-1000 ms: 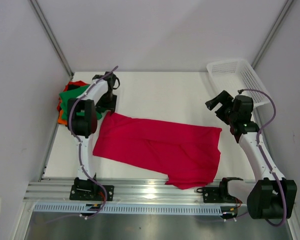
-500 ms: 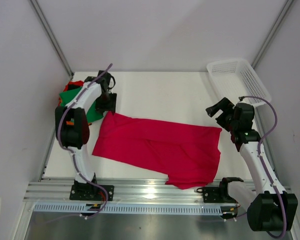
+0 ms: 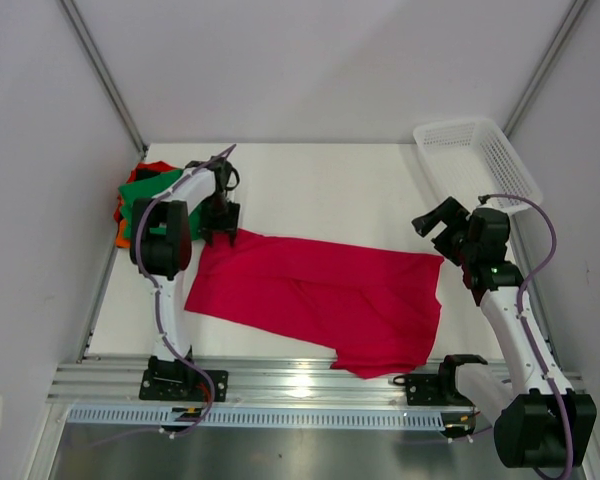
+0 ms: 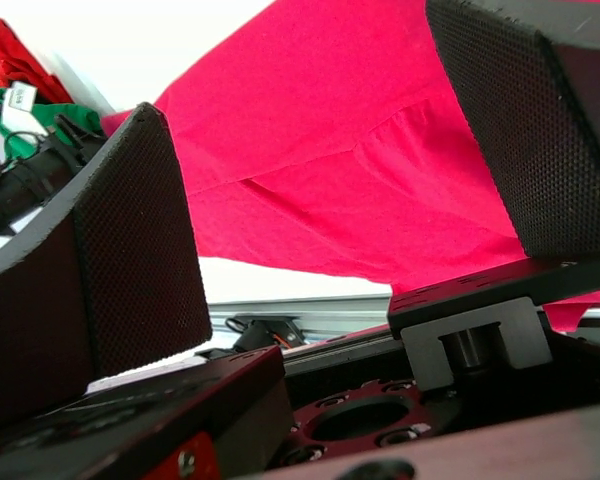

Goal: Fold and stack the t-shirts
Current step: Fold the flattened tshirt in 1/3 of the way

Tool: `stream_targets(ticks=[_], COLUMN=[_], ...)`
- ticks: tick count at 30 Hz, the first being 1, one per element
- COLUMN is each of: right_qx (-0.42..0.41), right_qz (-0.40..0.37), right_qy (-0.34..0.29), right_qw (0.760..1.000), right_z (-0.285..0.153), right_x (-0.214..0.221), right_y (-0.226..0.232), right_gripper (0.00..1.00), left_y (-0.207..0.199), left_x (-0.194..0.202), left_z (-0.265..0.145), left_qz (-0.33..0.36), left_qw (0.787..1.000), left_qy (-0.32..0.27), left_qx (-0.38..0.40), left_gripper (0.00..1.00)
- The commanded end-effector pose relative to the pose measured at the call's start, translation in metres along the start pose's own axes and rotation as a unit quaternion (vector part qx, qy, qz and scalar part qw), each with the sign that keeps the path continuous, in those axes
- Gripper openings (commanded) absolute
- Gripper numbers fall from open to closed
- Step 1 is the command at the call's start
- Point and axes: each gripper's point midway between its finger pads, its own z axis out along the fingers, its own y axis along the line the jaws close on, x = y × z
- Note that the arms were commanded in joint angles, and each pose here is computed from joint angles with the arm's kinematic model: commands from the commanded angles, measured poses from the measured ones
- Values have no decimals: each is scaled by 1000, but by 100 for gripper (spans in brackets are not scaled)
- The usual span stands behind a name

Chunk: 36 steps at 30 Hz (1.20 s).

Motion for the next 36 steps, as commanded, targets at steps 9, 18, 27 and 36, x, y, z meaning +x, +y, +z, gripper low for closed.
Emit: stream_targets(ticks=[9, 18, 27, 36], right_qx=[-10, 0, -5, -23], right_qz=[-8, -4, -17, -12], right_qy=[-12, -27, -38, -38], right_qw=[1000, 1000, 999, 999], right_z=[3, 4, 1, -6], right_x=[-9, -21, -30, -26], right_y=[6, 2, 7, 12], right_gripper=[99, 99, 99, 99], left_y=[-3, 6, 12, 17], left_x=[-10, -27, -55, -53], left_z=[18, 14, 10, -6], left_qz=[1, 2, -6, -19], left_qw=[1000, 1000, 999, 998], left_qy=[13, -1, -36, -46], left_qx=[-6, -28, -39, -45], left_gripper=[57, 58, 59, 58])
